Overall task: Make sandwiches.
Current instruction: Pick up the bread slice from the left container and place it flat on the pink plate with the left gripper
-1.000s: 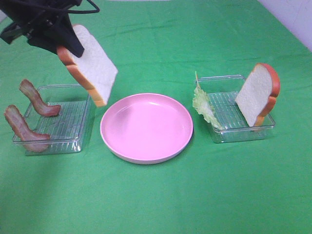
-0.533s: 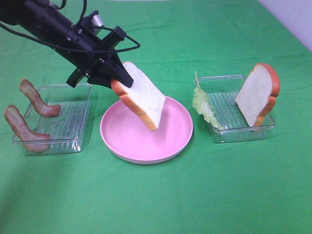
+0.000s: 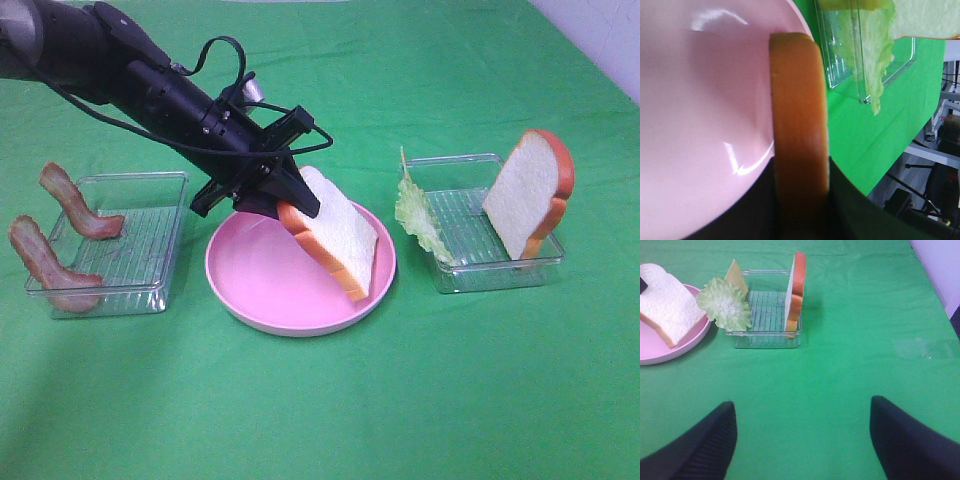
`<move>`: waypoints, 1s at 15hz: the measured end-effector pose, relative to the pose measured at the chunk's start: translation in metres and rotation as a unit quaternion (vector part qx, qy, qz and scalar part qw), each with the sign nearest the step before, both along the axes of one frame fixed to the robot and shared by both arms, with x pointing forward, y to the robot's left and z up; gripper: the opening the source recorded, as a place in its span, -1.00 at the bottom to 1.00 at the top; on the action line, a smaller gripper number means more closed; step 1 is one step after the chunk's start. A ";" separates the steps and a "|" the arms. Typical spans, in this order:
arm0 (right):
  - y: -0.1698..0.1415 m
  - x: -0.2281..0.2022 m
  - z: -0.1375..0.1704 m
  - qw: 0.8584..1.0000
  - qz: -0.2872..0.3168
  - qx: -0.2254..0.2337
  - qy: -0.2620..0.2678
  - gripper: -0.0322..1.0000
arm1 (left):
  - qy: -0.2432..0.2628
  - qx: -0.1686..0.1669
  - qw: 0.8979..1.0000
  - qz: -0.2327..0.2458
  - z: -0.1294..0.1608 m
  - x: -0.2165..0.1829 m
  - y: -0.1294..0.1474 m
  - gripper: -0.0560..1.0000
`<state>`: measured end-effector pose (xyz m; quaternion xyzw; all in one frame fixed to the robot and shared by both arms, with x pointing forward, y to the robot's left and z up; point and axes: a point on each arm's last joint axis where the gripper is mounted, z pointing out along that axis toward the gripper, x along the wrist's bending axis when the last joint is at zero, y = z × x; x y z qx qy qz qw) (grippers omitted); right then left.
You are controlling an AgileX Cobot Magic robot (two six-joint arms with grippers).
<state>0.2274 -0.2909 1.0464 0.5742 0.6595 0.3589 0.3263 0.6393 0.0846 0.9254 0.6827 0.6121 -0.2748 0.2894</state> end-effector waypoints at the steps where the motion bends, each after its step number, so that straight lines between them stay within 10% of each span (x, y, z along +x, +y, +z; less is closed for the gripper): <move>1: 0.000 0.000 0.000 1.000 0.000 0.000 0.000 0.43 | 0.004 -0.003 1.000 0.003 -0.002 0.000 -0.001 -0.49; 9: 0.000 0.000 0.000 1.000 0.000 0.000 0.000 0.43 | 0.033 0.012 0.999 0.024 -0.009 0.000 0.001 -0.49; 15: 0.000 0.000 0.000 1.000 0.000 0.000 0.000 0.43 | 0.027 0.037 0.999 0.014 -0.010 -0.001 0.004 0.29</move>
